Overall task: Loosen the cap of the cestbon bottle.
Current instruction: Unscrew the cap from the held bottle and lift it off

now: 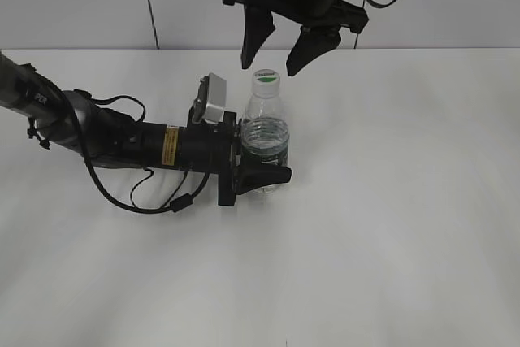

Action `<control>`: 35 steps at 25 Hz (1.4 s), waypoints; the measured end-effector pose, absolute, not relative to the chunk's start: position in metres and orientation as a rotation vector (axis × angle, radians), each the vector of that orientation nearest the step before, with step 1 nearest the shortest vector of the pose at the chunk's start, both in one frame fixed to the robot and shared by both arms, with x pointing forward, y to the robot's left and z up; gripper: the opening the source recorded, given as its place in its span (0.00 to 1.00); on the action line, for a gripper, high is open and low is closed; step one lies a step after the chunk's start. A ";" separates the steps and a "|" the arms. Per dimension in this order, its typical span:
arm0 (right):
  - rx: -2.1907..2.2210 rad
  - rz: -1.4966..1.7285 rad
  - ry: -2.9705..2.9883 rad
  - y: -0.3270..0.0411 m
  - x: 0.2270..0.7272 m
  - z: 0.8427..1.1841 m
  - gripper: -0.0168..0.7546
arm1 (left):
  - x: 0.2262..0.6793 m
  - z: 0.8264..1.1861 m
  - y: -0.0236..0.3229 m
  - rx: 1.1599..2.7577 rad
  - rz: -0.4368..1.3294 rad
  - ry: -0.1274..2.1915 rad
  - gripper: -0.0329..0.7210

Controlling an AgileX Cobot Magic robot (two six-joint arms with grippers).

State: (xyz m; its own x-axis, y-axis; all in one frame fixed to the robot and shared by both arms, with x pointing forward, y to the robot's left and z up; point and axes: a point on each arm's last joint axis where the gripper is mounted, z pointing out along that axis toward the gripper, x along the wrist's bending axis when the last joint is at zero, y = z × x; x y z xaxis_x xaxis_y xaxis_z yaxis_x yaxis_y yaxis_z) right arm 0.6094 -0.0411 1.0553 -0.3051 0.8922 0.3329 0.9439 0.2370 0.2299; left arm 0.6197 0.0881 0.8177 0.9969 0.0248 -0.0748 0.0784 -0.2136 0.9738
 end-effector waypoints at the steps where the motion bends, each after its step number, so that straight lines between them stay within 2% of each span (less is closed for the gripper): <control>1: -1.767 -0.591 -2.364 -0.041 0.609 1.055 0.63 | 0.620 0.818 0.088 1.786 -0.049 0.076 0.59; 9: -1.771 -0.582 -2.379 -0.042 0.610 1.054 0.63 | 0.620 0.818 0.088 1.786 -0.049 0.076 0.59; 17: -1.741 -0.509 -2.439 -0.028 0.607 1.036 0.63 | 0.620 0.818 0.088 1.786 -0.049 0.076 0.59; 35: -1.747 -0.495 -2.479 -0.031 0.609 1.036 0.63 | 0.620 0.818 0.088 1.786 -0.048 0.075 0.59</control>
State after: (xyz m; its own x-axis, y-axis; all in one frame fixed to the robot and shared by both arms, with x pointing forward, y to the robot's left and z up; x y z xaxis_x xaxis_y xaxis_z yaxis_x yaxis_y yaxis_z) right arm 0.6086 -0.0309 1.0357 -0.3517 0.9052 0.2384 0.9274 0.3022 0.2205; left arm 0.6197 0.0881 0.8177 0.9970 0.0246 -0.0739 0.0774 -0.2136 0.9738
